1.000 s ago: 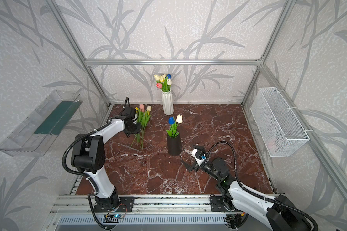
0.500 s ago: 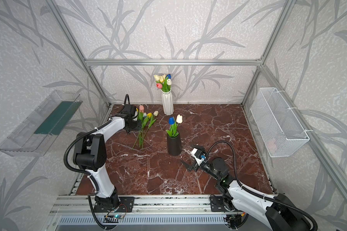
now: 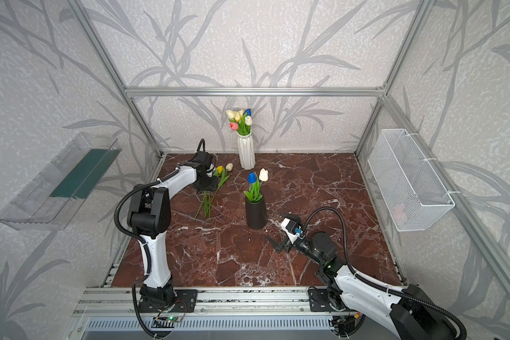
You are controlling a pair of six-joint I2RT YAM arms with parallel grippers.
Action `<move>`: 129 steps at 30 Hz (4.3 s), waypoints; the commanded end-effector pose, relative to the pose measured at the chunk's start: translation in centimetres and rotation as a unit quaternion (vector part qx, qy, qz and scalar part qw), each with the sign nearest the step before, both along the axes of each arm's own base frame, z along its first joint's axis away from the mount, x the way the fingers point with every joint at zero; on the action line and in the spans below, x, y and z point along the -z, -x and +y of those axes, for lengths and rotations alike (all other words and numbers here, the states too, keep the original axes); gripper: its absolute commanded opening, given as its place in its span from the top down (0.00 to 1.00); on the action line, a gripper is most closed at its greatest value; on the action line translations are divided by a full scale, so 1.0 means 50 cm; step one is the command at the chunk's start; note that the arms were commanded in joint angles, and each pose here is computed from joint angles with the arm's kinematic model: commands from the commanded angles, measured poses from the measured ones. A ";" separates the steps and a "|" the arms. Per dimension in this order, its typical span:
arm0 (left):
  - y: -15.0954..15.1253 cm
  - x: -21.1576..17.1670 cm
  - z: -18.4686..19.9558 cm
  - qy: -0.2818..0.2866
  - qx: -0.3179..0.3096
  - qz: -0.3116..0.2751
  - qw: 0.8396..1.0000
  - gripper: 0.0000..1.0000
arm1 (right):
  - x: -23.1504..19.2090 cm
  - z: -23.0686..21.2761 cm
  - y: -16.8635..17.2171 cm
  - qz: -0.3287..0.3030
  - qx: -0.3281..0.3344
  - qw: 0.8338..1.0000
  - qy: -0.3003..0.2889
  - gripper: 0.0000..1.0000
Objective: Arrange the flowers into the vase
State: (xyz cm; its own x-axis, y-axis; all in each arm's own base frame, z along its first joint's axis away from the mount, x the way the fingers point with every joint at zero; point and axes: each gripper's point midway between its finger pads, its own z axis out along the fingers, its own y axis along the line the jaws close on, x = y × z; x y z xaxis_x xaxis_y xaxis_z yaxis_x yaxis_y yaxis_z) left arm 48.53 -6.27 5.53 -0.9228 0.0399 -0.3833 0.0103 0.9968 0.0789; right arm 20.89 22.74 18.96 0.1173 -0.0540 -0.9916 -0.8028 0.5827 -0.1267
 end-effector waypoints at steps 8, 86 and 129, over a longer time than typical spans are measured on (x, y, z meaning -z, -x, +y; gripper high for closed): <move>-0.016 0.039 0.024 -0.052 0.002 0.039 0.998 0.70 | -0.050 -0.001 0.003 -0.036 0.002 0.999 -0.015 0.01; 0.447 -0.839 -0.385 0.464 0.420 -0.565 0.537 1.00 | -0.065 -0.024 0.004 -0.051 0.028 0.998 -0.039 0.01; 0.345 -0.545 -0.471 0.360 0.424 -0.446 0.702 0.99 | -0.064 -0.021 0.008 -0.047 0.021 0.998 -0.032 0.01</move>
State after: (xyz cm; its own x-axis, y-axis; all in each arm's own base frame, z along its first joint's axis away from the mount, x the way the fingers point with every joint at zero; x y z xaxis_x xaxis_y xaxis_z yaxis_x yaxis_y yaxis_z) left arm 31.68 -29.91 32.74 -0.0891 -0.0731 -0.9933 0.8878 0.4462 -0.1125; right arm 20.77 21.52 21.82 0.1975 -0.0050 -0.9803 -0.7583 0.6329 -0.1560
